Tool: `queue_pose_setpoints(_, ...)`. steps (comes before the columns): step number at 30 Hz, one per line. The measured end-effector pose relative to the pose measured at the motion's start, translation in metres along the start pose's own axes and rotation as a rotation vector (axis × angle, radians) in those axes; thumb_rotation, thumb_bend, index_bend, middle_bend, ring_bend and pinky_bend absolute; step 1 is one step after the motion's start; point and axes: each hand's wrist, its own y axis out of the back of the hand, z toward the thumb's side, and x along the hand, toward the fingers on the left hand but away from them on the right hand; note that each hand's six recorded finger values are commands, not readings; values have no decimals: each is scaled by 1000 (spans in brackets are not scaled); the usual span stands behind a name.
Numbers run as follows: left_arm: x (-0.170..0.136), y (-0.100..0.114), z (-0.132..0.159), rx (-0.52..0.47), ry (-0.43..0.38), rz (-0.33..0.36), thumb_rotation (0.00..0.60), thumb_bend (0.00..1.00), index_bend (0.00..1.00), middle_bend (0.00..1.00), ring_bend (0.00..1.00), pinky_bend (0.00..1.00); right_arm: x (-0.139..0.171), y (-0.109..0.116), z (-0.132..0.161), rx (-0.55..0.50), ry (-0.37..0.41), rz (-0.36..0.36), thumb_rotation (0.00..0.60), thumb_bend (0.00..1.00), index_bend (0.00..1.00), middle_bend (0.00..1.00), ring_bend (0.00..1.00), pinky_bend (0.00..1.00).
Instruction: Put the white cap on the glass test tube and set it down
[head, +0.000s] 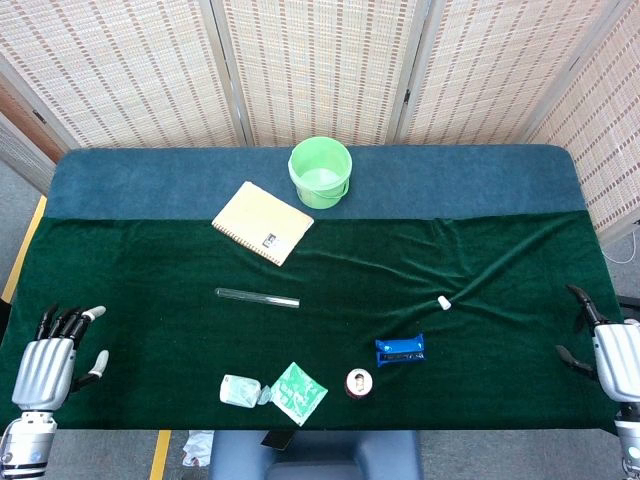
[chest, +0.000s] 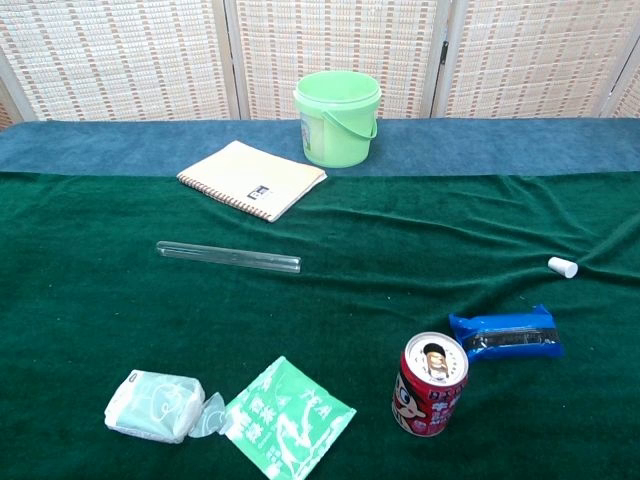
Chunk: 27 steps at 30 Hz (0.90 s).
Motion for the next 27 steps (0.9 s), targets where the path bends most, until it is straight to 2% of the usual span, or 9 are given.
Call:
queue_pose_setpoints(11, -1, -3, -5, -6, 9, -4, 600, 410, 229, 250, 194, 12, -4, -5, 9, 15, 24, 21, 600, 233, 151, 591, 783, 846)
queue_pose_setpoints(17, 0, -4, -5, -10, 11, -4, 600, 410, 229, 250, 194, 12, -17, -14, 20, 29, 53, 47, 600, 233, 142, 643, 855, 854)
queue_pose_setpoints(21, 1, -7, -4, -12, 6, -10, 600, 410, 229, 250, 194, 12, -30, -24, 30, 32, 79, 75, 600, 233, 107, 728, 975, 913)
queue_pose_setpoints(27, -1, -9, -6, -14, 13, -19, 600, 410, 229, 250, 194, 12, -62, -61, 57, 44, 145, 173, 600, 233, 72, 778, 1000, 958)
